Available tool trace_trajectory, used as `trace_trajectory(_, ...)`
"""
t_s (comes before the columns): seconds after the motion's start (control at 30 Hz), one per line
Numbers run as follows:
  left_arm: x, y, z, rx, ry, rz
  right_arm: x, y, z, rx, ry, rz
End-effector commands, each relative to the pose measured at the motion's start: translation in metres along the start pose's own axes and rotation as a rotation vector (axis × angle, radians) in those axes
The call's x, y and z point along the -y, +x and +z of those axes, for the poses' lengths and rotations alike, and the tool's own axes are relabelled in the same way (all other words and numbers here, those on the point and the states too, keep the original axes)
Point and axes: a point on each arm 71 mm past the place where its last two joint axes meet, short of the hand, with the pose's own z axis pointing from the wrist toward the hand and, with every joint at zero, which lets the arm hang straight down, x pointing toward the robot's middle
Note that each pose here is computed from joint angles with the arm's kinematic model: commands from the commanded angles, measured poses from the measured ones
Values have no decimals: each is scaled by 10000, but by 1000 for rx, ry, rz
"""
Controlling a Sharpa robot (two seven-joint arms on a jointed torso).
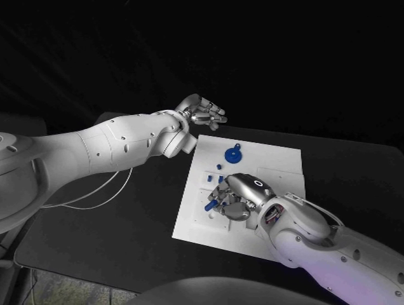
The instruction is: Assemble the parts on the task board
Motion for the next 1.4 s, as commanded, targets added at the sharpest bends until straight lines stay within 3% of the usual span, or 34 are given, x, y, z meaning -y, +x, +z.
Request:
trace_trajectory(0.03, 18, 26, 4, -14, 11, -14, -36, 64, 10, -9, -43, -117)
trace_trajectory(0.33, 19, 34, 4, -20, 11, -15, -45, 202, 16, -30, -41, -203)
trace_trajectory(0.7, 20, 49, 5, -33, 8, -18, -47, 231, 29, -11, -11, -264)
trace_trajectory(1.4, 11, 40, 4, -36, 4, -17, -27, 310, 16, -64, 6, -292)
